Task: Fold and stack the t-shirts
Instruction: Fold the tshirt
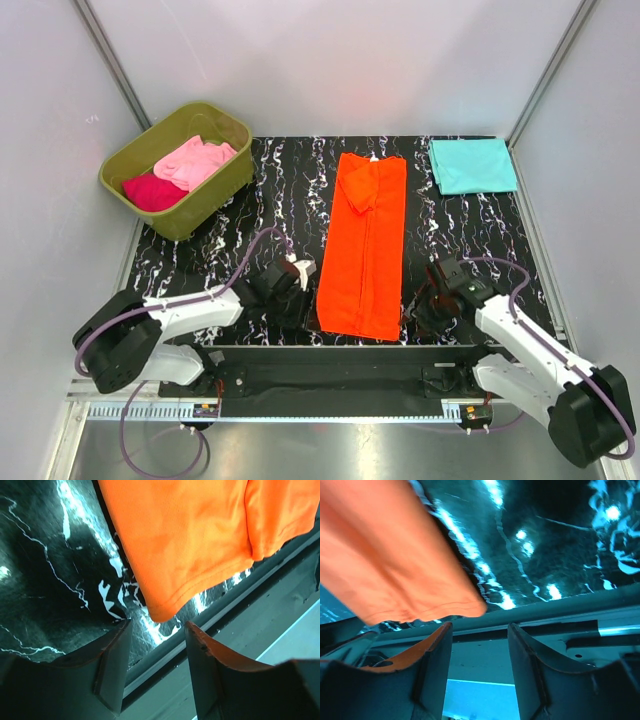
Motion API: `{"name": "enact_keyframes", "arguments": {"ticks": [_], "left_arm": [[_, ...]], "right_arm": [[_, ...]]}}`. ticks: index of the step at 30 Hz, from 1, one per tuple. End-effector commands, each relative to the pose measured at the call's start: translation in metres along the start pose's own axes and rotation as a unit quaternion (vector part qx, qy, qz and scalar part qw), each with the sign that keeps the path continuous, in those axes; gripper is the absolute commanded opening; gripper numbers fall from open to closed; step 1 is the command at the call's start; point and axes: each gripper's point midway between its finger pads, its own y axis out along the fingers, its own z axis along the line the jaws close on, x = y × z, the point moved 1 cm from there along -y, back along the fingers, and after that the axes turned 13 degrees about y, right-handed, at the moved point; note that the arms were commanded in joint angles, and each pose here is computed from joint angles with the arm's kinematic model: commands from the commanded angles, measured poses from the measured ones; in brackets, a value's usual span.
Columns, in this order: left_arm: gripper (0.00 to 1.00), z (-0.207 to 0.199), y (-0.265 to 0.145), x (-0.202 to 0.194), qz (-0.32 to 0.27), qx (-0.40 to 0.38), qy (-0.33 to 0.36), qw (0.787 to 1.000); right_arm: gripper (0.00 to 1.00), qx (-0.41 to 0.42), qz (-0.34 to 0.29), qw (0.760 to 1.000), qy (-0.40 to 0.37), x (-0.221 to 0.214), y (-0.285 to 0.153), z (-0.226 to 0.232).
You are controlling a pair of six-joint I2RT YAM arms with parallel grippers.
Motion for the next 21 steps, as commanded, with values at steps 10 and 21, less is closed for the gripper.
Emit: {"name": "enact_keyframes", "arguments": {"ticks": [10, 21], "left_arm": [[0.26, -0.005, 0.013, 0.018, -0.023, -0.008, -0.001, 1.0], [0.0, -0.008, 0.012, 0.019, -0.021, -0.014, -0.007, 1.0]], "right_arm": [[0.52, 0.002, 0.021, 1.0, 0.022, -0.023, 0.034, -0.003], [0.42, 0.005, 0.006, 1.0, 0.017, -0.021, 0.047, 0.0]]}}
